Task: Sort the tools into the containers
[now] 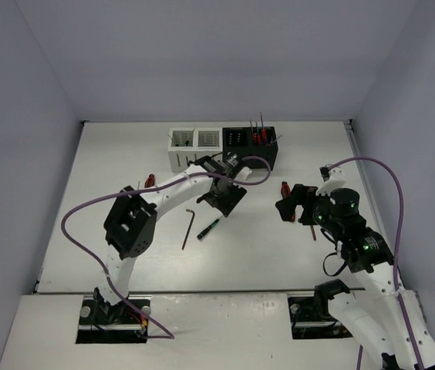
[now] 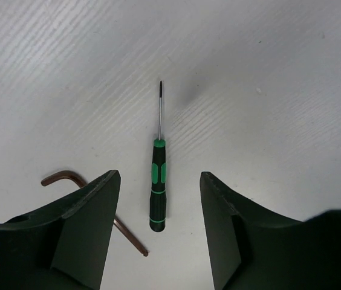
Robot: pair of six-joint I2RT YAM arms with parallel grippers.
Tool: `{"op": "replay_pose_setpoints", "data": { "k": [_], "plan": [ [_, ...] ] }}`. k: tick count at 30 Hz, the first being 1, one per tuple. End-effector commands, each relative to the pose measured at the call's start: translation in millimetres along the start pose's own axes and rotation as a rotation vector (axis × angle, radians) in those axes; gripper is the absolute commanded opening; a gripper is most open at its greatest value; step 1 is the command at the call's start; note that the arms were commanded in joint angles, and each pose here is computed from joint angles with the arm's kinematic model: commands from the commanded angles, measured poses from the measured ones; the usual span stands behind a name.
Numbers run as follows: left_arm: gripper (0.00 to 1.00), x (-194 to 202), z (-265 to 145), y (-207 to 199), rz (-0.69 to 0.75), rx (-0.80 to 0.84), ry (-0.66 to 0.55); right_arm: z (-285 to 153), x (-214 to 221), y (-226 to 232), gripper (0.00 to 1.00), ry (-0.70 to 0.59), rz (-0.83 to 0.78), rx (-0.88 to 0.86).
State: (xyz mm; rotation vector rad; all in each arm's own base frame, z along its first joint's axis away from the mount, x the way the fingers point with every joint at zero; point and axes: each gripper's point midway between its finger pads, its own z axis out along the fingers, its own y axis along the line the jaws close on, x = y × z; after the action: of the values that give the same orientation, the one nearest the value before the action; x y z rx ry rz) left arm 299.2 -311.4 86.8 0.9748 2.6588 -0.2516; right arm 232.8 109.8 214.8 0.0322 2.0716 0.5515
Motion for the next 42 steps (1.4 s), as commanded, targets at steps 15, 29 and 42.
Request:
{"op": "replay_pose_setpoints", "data": {
  "k": [15, 29, 42],
  "plan": [
    [0.37, 34.7, 31.8, 1.1, -0.051, -0.009, 0.247, -4.0, -15.9, 6.0, 0.91, -0.071, 0.005, -0.017],
    [0.0, 4.3, 3.3, 7.3, -0.052, -0.037, 0.129, -4.8, -15.0, 5.5, 0.91, -0.071, 0.005, -0.016],
    [0.0, -122.5, -211.7, 140.0, -0.24, -0.334, -0.639, -5.2, -17.0, 5.0, 0.92, -0.075, 0.0, -0.011]
  ]
}}
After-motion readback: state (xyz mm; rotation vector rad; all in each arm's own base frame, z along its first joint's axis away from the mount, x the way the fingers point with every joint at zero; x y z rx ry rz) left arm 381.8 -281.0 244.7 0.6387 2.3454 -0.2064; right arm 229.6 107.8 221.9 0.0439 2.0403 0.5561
